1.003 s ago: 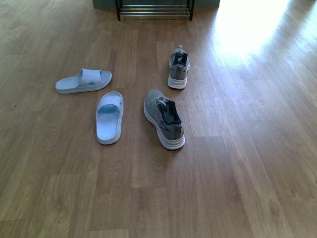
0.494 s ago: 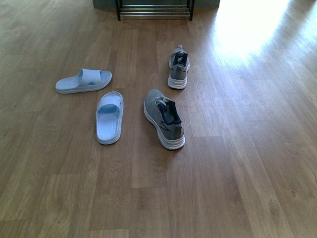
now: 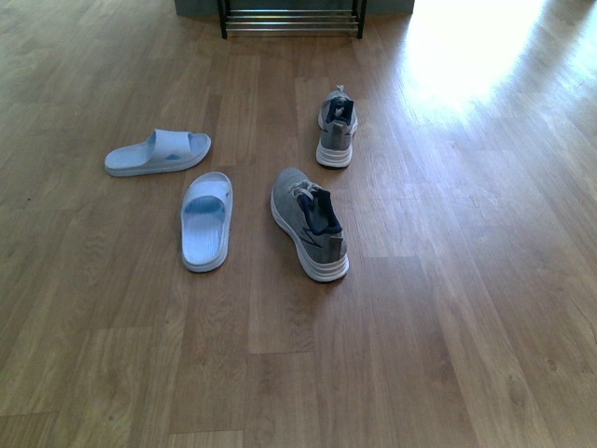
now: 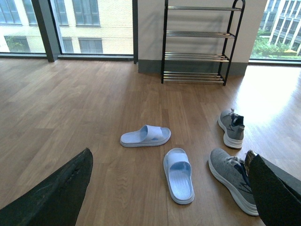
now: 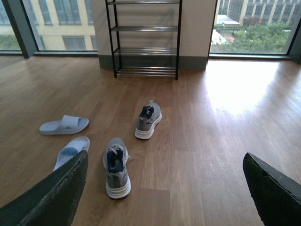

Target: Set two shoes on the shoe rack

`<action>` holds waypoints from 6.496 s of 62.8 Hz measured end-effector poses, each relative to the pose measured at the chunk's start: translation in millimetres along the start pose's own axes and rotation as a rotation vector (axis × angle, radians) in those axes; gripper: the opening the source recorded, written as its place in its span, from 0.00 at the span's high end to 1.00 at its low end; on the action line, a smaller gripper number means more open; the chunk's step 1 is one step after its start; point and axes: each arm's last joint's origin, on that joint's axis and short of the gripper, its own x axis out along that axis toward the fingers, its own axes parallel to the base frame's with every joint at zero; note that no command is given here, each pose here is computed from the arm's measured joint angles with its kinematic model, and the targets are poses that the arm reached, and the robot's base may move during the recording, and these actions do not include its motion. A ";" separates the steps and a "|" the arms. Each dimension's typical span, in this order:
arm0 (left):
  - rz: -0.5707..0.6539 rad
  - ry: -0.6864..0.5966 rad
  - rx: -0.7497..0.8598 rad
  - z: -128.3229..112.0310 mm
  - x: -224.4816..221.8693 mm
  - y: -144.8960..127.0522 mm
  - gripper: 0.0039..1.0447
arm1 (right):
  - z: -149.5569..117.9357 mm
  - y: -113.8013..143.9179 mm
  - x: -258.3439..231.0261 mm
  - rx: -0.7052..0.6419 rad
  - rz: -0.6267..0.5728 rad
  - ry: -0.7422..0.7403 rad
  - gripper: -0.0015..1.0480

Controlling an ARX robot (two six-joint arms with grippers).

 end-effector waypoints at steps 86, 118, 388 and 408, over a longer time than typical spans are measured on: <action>0.000 0.000 0.000 0.0 0.0 0.0 0.09 | 0.1 0.0 0.0 0.000 0.001 -0.001 0.09; 0.001 0.000 0.000 0.0 0.0 0.0 0.09 | 0.1 0.0 0.0 0.000 0.002 -0.001 0.09; 0.000 0.000 0.000 0.0 0.0 0.0 0.09 | -10.3 -90.5 90.8 0.370 -0.125 0.469 0.99; 0.000 0.000 0.000 0.0 0.0 0.0 0.09 | -8.2 -90.4 88.0 0.366 -0.128 0.456 0.99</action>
